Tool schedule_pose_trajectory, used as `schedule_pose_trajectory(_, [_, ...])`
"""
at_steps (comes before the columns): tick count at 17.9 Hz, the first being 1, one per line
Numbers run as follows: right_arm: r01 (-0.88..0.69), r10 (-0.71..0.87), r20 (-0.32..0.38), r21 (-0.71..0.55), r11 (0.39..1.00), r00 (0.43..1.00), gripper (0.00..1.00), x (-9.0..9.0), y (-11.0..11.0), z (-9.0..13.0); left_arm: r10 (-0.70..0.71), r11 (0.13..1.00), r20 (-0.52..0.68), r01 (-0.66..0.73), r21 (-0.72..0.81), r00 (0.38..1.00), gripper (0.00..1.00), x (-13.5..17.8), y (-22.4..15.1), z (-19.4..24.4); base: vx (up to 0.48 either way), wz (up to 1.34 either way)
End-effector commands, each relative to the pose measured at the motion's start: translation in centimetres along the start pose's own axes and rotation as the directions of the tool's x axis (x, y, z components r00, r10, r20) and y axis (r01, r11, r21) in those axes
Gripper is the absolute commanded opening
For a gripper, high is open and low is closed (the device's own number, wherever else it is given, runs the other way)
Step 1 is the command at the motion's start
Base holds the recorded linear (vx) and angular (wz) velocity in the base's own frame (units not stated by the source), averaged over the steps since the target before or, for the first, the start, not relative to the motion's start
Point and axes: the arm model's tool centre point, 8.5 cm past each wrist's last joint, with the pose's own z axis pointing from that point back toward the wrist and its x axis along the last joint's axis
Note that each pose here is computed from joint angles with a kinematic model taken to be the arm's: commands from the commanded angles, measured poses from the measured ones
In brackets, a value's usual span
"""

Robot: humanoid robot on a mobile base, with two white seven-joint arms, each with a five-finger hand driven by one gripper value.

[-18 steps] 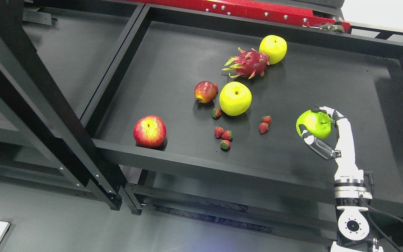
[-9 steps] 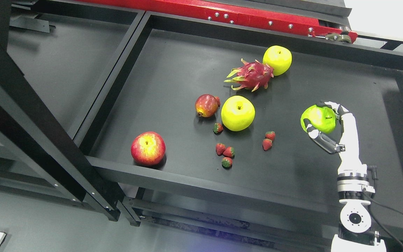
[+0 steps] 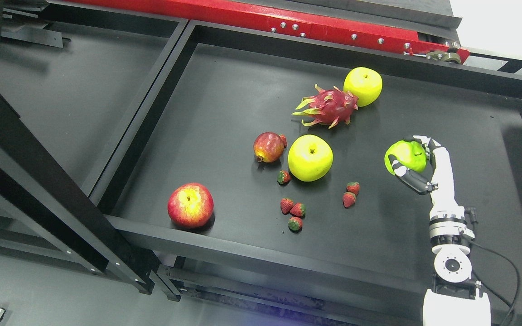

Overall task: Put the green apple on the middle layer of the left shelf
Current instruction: 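Lower the green apple onto the shelf layer with the right hand, then open the right hand and release the apple beside the strawberries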

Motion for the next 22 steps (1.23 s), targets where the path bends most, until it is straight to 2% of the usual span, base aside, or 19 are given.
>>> schedule_pose_trajectory(1, [0.093, -0.084, -0.165, 0.049, 0.994, 0.983, 1.00, -5.2, 1.8, 0.5, -0.003, 1.000, 0.001, 0.003, 0.017, 1.000, 1.00, 0.1, 1.1, 0.1, 0.055, 0.02])
schedule_pose_trajectory(5, [0.092, -0.084, -0.151, 0.049, 0.995, 0.985, 1.00, -4.9, 1.8, 0.6, -0.003, 1.000, 0.001, 0.003, 0.017, 1.000, 1.00, 0.1, 1.1, 0.1, 0.044, 0.00])
schedule_pose_trajectory(9, [0.088, -0.086, -0.064, 0.020, 0.996, 0.994, 1.00, -2.0, 0.7, 0.3, -0.003, 1.000, 0.001, 0.003, 0.017, 1.000, 1.00, 0.1, 1.1, 0.1, 0.024, 0.00])
schedule_pose_trajectory(11, [0.153, -0.153, -0.025, 0.021, 0.988, 0.988, 1.00, -1.0, 0.7, 1.3, -0.003, 1.000, 0.001, 0.003, 0.017, 1.000, 1.00, 0.1, 1.1, 0.1, 0.008, 0.00])
schedule_pose_trajectory(13, [0.209, -0.212, 0.041, 0.062, 0.976, 0.976, 1.00, 1.1, 1.8, 3.5, -0.003, 1.000, 0.000, 0.003, 0.017, 1.000, 1.00, 0.1, 1.1, 0.1, 0.000, 0.00])
schedule_pose_trajectory(15, [0.219, -0.223, 0.063, 0.070, 0.973, 0.973, 1.00, 2.0, 2.4, 4.9, -0.003, 1.000, 0.001, 0.003, 0.017, 1.000, 1.00, 0.1, 1.1, 0.1, 0.000, 0.00])
schedule_pose_trajectory(18, [0.224, -0.224, 0.028, -0.003, 0.974, 0.974, 1.00, 1.2, 2.4, 5.8, -0.003, 1.000, 0.001, 0.003, 0.017, 1.000, 1.00, 0.1, 1.1, 0.1, 0.000, 0.00])
schedule_pose_trajectory(22, [0.226, -0.226, -0.019, 0.021, 0.974, 0.974, 1.00, -0.3, 3.2, 7.7, -0.003, 1.000, 0.000, 0.003, 0.017, 1.000, 1.00, 0.1, 1.1, 0.1, 0.000, 0.00])
